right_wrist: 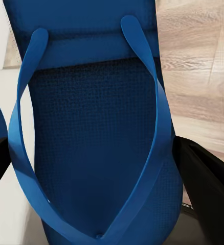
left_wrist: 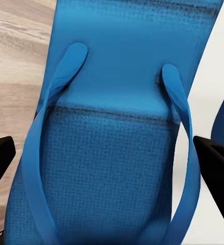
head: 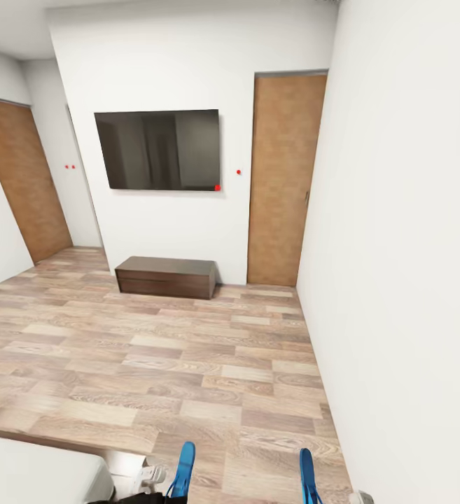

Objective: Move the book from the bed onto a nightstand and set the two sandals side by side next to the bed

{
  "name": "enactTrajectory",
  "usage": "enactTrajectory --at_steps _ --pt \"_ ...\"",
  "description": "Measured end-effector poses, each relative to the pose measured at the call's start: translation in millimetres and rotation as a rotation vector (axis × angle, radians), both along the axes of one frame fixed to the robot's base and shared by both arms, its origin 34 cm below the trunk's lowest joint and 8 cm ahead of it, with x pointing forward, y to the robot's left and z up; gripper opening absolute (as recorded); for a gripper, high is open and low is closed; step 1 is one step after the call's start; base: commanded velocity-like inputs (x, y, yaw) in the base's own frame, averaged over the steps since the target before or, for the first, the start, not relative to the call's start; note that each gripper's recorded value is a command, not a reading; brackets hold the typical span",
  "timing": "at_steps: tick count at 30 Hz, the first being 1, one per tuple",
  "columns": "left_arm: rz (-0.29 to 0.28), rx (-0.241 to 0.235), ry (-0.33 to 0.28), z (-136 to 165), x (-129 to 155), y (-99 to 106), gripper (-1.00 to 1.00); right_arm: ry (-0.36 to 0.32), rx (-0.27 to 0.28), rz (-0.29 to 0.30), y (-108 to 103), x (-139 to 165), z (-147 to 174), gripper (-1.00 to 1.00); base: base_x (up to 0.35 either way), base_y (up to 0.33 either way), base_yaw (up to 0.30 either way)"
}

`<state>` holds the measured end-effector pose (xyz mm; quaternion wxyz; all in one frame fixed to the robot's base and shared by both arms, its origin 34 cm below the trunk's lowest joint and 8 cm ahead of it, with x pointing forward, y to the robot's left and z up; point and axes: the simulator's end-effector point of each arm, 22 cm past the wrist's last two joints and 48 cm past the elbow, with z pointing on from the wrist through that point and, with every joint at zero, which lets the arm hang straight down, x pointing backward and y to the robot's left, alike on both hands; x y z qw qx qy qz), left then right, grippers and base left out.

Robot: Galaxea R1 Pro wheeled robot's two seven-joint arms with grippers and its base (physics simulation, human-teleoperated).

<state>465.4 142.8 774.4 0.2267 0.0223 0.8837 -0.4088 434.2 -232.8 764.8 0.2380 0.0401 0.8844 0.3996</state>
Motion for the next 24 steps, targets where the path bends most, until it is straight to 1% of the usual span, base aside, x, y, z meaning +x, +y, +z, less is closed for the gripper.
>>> enactTrajectory --at_steps 11,15,24 --pt "0.0 0.0 0.0 0.0 0.0 0.0 -1.0 -0.001 -0.001 0.0 -0.3 0.1 0.0 -1.0 0.0 0.0 -0.286" --pt "0.0 0.0 0.0 0.0 0.0 0.1 -1.0 0.0 -0.002 0.0 -0.2 0.2 -0.2 -1.0 0.0 0.0 -0.073" --pt "0.002 0.0 0.0 -0.2 -0.1 0.3 -1.0 -0.001 -0.008 -0.001 -0.9 0.1 -1.2 -1.0 0.0 0.0 -0.005"
